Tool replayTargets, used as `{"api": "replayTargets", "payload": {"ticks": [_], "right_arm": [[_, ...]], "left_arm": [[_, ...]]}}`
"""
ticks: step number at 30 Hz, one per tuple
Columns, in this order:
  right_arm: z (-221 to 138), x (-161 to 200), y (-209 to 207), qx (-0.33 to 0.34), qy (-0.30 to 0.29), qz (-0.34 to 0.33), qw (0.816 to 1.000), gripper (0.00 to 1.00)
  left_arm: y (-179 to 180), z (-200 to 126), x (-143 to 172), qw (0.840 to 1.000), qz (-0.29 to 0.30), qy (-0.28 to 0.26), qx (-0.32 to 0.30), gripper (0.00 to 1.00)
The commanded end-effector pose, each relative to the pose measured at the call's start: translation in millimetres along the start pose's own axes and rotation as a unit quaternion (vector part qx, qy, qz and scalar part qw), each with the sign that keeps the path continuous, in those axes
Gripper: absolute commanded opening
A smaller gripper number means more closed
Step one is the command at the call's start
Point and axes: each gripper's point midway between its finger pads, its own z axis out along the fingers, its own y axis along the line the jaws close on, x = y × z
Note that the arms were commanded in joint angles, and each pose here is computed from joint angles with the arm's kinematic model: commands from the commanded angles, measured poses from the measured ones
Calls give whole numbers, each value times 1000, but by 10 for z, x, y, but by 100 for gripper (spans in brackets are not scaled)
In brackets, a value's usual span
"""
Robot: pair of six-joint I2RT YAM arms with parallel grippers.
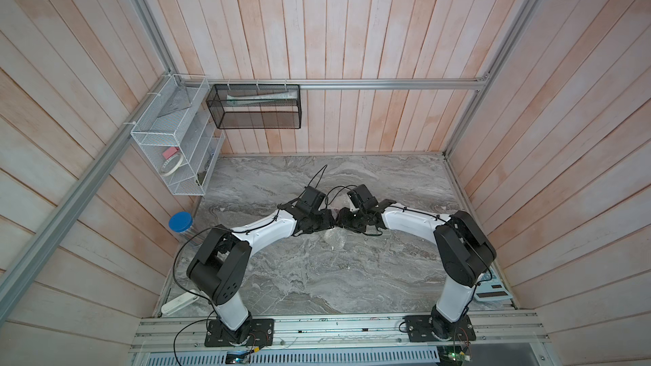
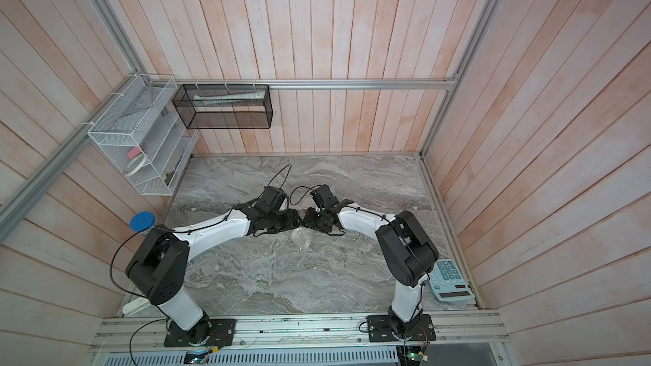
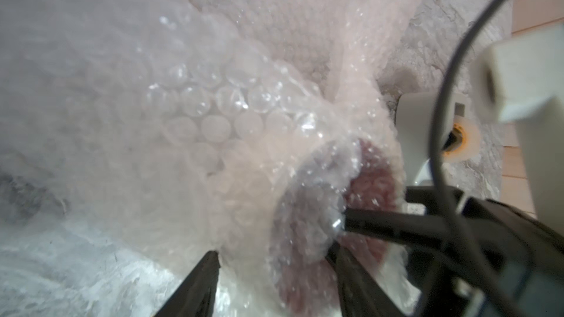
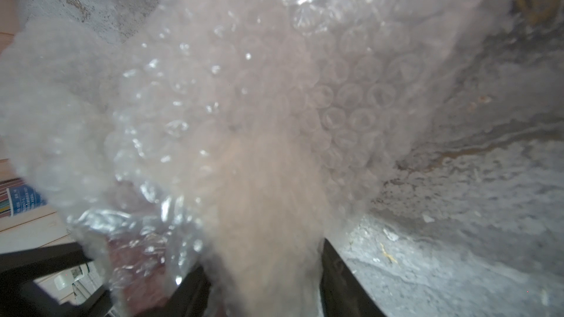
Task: Wrap mugs in bubble wrap
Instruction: Wrap the mug in bubble wrap.
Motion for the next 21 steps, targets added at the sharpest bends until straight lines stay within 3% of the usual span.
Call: {"api": "replayTargets", "payload": {"ticks": [1,5,11,21], "right_arm": [[96,127,-193,33,27,11,999,51],[11,142,-131,20,29,10,999,52],[-247,108,-46,5,23,4,1000,61],[-886,-270,-134,-16,-33,16,999,68]], "left_arm": [[67,99,-133,999,21,-18,-33,60],[139,195,-138,997,54,-6,-58,51],[236,360,-24,991,104,34,-82,47],[180,420,15,979,181,42,-87,44]]}}
